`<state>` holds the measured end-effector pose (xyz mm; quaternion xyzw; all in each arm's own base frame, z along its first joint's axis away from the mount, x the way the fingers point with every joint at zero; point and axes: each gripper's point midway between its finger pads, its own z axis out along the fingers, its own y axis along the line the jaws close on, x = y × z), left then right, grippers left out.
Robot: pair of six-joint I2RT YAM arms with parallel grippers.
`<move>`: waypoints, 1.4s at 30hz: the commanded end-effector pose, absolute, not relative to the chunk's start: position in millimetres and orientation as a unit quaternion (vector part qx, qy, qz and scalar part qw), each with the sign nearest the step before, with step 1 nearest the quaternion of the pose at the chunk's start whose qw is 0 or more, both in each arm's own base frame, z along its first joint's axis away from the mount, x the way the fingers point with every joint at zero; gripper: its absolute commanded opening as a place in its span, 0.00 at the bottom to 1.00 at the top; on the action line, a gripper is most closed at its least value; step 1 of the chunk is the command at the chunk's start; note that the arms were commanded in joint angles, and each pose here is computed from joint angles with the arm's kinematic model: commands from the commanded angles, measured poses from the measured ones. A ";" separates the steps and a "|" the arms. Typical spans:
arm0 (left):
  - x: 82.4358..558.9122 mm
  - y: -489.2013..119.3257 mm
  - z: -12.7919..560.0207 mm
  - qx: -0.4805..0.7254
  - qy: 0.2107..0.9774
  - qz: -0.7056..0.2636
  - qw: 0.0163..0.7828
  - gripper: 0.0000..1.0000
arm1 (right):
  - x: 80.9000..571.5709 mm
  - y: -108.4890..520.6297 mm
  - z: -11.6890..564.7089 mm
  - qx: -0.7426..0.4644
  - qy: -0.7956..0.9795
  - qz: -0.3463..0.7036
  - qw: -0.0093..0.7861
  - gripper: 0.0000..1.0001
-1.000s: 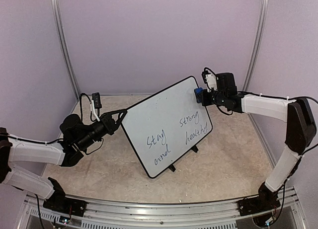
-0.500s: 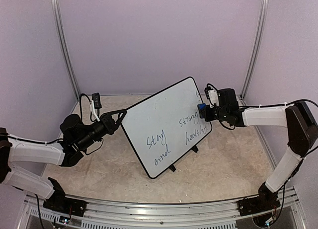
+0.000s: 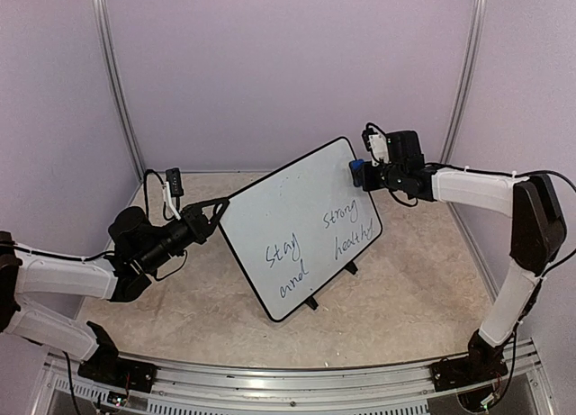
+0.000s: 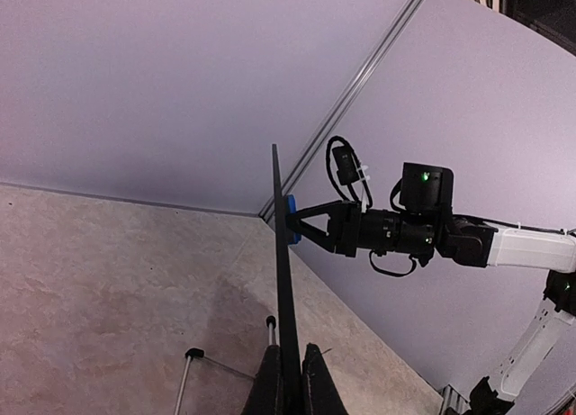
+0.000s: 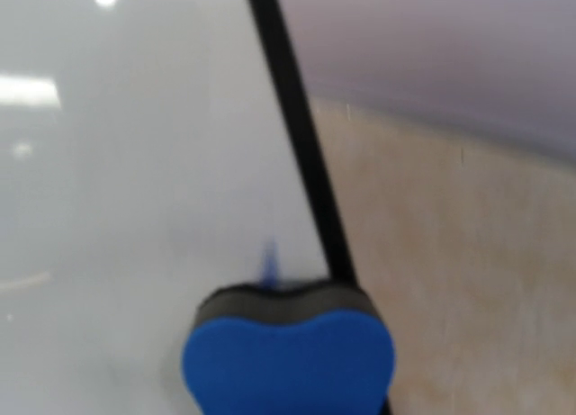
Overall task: Erase the whiteboard
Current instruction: Erase the whiteboard at the center of the board.
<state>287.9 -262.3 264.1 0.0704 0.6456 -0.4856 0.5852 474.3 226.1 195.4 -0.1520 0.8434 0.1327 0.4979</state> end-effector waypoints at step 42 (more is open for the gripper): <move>242.9 -296.4 285.9 0.208 0.588 -0.536 0.569 0.00 | 487.9 253.3 207.1 -0.147 0.834 0.223 0.484 0.23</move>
